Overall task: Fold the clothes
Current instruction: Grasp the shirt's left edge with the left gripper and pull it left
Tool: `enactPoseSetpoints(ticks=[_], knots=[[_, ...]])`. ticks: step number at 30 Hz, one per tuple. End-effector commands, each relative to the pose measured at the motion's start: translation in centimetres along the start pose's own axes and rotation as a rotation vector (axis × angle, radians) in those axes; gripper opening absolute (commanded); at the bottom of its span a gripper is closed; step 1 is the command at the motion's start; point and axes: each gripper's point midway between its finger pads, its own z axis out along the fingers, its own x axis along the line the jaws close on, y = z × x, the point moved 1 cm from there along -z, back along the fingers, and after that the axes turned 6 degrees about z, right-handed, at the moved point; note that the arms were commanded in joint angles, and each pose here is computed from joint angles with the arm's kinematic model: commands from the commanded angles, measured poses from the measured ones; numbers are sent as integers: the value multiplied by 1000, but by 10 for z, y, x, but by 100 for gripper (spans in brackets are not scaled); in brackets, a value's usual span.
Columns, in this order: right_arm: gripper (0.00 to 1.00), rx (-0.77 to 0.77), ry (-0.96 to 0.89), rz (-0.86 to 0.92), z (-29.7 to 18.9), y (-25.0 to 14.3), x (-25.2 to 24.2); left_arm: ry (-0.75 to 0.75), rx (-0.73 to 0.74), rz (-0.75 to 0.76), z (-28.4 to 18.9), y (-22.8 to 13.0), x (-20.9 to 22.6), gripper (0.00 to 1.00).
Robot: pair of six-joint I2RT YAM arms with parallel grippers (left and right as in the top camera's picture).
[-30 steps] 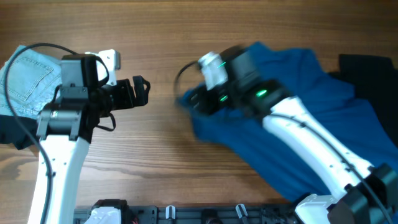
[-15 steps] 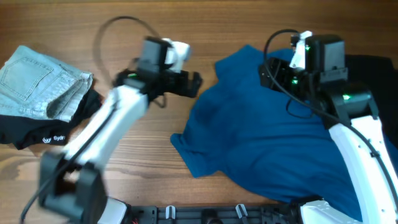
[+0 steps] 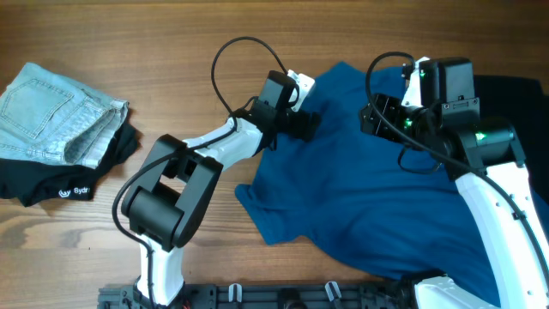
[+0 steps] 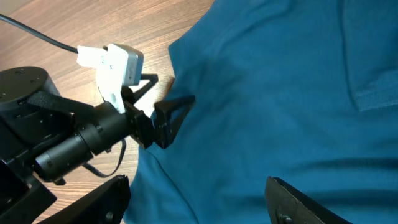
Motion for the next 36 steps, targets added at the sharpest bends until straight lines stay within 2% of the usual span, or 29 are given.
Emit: enactPoseSetpoints(ticks=[1, 2, 3, 4, 6, 8, 10, 13, 16, 18, 20, 22, 23, 24, 26, 27, 29, 30, 32, 36], knots=[[75, -18, 5, 17, -7, 3, 2, 43, 21, -14, 19, -15, 11, 93], [75, -15, 6, 18, -7, 3, 2, 43, 34, -17, 22, -20, 11, 90], [75, -8, 1, 19, -7, 1, 1, 42, 51, -20, 24, -25, 11, 81], [74, -5, -1, 20, -7, 0, 0, 41, 58, -21, 24, -27, 11, 71], [74, -5, -1, 20, -7, 0, 0, 41, 58, -48, 24, -27, 11, 41], [74, -5, -1, 19, -7, 0, 0, 50, 51, -103, 17, -21, 15, 17], [74, -6, -2, 16, -7, 0, 0, 101, 24, -172, -5, 0, 38, 4], [77, -20, -25, 16, -7, 3, -4, 343, -54, -337, -71, 23, 128, 4], [78, -28, -37, 16, -7, 4, -6, 558, -33, -510, -147, -9, 225, 4], [79, -36, -47, 16, -7, 5, -7, 625, -6, -602, -179, -36, 261, 4], [82, -35, -73, 19, -3, 7, -11, 678, 25, -677, -210, -61, 284, 11], [83, -31, -118, 24, 5, 9, -18, 711, 18, -713, -236, -67, 292, 27], [83, -16, -129, 26, 12, 9, -20, 722, 8, -723, -248, -66, 292, 33], [83, 2, -140, 29, 19, 8, -22, 725, -10, -726, -263, -61, 288, 46], [86, 38, -162, 33, 33, 6, -26, 687, -15, -714, -277, -52, 271, 66], [86, 55, -173, 35, 39, 5, -28, 612, 1, -702, -280, -49, 251, 68], [86, 58, -174, 36, 46, 7, -28, 387, 96, -744, -273, -55, 194, 61], [86, 50, -169, 34, 46, 9, -27, 338, 152, -765, -268, -63, 178, 60], [86, 30, -157, 31, 47, 13, -24, 280, 326, -800, -251, -95, 148, 59], [88, 18, -150, 27, 47, 16, -22, 208, 533, -853, -208, -149, 110, 65]])
